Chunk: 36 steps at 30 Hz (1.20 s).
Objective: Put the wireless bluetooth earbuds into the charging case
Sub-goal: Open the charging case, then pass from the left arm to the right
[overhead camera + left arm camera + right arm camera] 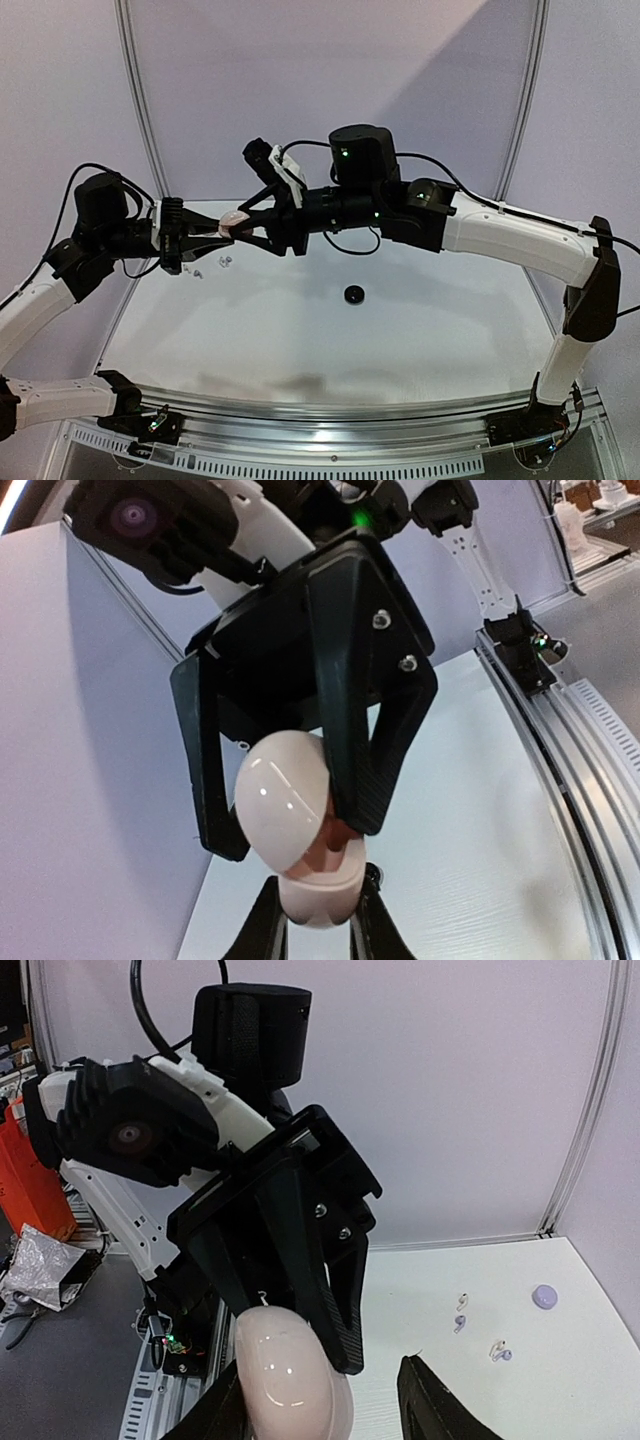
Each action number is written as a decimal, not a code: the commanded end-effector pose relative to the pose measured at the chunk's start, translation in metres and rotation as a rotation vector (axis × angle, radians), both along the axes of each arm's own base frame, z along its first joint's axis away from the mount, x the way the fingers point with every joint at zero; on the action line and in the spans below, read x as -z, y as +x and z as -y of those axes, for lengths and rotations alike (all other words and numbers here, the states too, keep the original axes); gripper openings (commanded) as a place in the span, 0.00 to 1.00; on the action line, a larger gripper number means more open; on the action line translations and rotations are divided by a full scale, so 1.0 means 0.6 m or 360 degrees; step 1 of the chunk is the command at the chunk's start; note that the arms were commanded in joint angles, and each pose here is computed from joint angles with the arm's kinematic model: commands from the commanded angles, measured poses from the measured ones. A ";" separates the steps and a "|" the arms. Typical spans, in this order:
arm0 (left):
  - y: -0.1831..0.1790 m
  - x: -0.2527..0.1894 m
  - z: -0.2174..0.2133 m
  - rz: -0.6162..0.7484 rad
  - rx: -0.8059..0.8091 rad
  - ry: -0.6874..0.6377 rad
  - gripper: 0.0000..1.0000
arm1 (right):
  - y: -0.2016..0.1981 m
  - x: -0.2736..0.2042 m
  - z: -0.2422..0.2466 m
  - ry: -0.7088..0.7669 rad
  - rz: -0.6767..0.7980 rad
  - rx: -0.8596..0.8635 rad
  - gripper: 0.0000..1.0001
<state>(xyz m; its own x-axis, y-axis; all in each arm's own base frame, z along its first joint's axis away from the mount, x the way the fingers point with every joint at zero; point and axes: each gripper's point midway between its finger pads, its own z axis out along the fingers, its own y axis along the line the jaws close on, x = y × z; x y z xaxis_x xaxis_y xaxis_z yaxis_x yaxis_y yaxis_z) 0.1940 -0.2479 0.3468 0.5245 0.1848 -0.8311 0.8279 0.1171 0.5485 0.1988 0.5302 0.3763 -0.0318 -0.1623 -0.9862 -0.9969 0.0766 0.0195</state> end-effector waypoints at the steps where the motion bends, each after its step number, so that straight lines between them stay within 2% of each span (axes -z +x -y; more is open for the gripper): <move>1: -0.037 0.018 0.006 0.0076 0.0140 0.0082 0.00 | 0.037 -0.029 0.001 0.0075 0.0047 0.0135 0.49; 10: -0.039 0.026 0.003 0.0059 0.0125 0.0082 0.00 | 0.030 -0.024 0.001 0.0060 0.0013 0.0096 0.51; 12: -0.034 0.018 0.004 -0.0016 0.0089 0.0035 0.00 | 0.019 -0.025 0.000 0.0061 0.0008 0.0036 0.55; 15: -0.026 0.013 0.004 -0.0246 0.0047 -0.0053 0.00 | -0.003 -0.043 0.001 0.0110 0.0001 -0.0078 0.68; 19: -0.023 0.005 0.003 -0.0511 0.0055 -0.0206 0.00 | -0.015 -0.068 0.004 0.0188 0.0003 -0.0141 0.78; 22: -0.025 -0.004 0.003 -0.0623 0.0080 -0.0277 0.00 | -0.017 -0.082 0.012 0.0241 -0.0032 -0.0148 0.86; 24: -0.023 -0.010 0.003 -0.0663 0.0082 -0.0308 0.00 | -0.016 -0.102 0.023 0.0327 -0.0031 -0.0156 0.87; 26: -0.019 -0.020 0.001 -0.0682 0.0072 -0.0348 0.00 | -0.013 -0.103 0.032 0.0344 -0.0055 -0.0133 0.86; 31: -0.008 -0.053 -0.008 -0.0747 0.0052 -0.0493 0.00 | 0.001 -0.057 0.039 0.0277 -0.0139 -0.0020 0.76; 36: -0.009 -0.061 -0.007 -0.0775 0.0081 -0.0516 0.00 | -0.004 -0.048 0.031 0.0319 -0.0177 -0.0070 0.53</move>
